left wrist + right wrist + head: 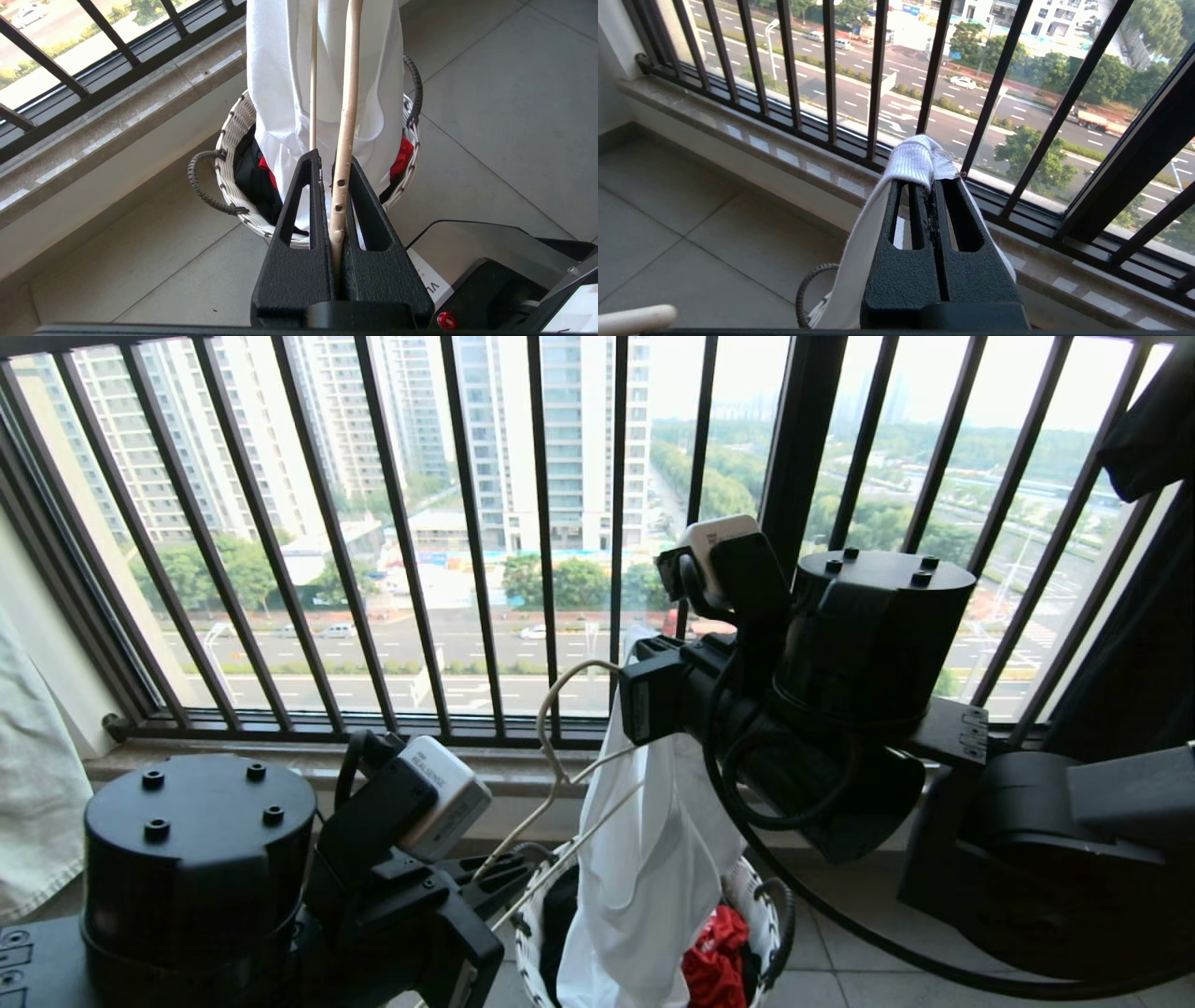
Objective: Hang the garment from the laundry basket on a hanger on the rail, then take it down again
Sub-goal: Hang the clothes on the clothes rack
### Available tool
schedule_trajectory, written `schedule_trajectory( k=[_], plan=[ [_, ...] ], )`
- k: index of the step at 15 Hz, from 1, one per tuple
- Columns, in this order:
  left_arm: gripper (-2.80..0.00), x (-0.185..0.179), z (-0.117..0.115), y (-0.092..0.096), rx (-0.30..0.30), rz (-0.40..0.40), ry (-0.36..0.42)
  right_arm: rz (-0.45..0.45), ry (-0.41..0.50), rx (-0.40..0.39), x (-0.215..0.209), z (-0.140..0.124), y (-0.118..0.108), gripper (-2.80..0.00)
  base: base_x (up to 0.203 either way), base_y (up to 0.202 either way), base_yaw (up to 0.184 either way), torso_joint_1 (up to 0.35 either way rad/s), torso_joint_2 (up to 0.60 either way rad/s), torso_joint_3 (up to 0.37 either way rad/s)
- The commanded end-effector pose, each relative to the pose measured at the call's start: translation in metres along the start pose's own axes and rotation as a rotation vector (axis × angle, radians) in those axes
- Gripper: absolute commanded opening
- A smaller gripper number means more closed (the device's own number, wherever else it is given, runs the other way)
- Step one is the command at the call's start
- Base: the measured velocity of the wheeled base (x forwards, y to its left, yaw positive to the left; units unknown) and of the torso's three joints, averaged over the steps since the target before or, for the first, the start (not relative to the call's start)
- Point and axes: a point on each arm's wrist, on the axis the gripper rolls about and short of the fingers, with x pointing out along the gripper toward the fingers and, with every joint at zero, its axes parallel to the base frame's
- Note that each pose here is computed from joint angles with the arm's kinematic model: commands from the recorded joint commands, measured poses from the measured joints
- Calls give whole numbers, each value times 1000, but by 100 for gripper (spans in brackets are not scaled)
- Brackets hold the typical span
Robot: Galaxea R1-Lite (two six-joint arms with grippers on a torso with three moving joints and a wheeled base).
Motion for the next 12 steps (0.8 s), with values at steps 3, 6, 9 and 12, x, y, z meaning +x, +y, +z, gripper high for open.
schedule_trajectory(
  k=[3, 6, 9, 12],
  plan=[
    [-280, -17, 6, 3, 1, -8, -20, -6, 2, -167, 3, 7, -27, -280, 0, 0, 0, 0, 0, 0],
    [-280, -15, 6, 3, 0, -16, -14, 9, 0, -272, 7, 12, -37, -280, 0, 0, 0, 0, 0, 0],
    [-280, -11, 10, 2, -52, -31, -25, 31, -9, -280, 10, 20, -38, -280, 0, 0, 0, 0, 0, 0],
    [-280, -6, 21, 2, -160, -30, -49, 36, -6, -273, 13, 18, -35, -280, 0, 0, 0, 0, 0, 0]
  ],
)
